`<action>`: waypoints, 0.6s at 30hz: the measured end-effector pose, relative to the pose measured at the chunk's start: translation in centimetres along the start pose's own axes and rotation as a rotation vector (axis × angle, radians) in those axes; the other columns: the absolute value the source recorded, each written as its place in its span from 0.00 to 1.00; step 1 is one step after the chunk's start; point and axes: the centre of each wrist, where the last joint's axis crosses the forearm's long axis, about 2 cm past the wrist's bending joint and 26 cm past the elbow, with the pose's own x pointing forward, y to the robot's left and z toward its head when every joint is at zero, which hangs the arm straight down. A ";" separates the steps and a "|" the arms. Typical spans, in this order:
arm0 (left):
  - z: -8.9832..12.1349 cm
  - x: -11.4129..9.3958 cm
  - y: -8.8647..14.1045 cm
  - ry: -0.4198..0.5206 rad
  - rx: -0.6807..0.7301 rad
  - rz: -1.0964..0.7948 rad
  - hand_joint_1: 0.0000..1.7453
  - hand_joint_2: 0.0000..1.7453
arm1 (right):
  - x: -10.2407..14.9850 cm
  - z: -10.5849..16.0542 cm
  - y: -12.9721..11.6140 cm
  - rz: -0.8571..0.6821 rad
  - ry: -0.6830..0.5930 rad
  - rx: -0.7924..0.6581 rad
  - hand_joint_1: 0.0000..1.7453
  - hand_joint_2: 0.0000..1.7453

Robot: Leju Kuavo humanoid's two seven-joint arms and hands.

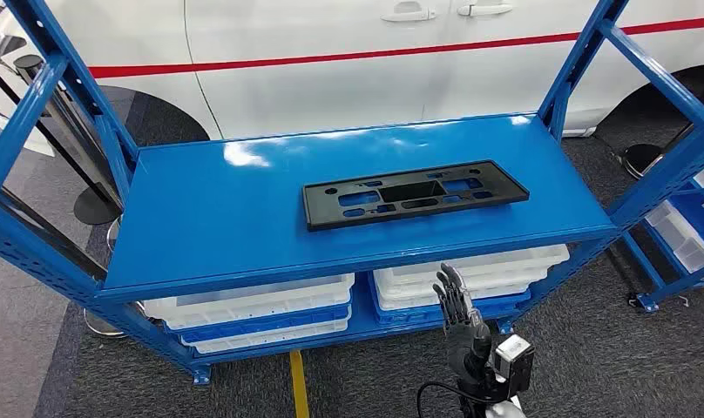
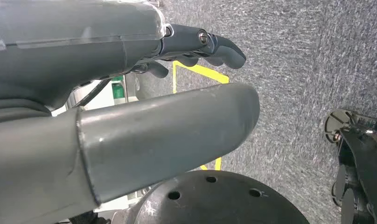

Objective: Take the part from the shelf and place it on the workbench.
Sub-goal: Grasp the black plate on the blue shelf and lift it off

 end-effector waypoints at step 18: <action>0.0 0.4 -0.2 -0.011 -0.021 -0.023 0.00 0.00 | 2.4 -3.2 0.4 0.445 -0.102 -0.017 0.00 0.00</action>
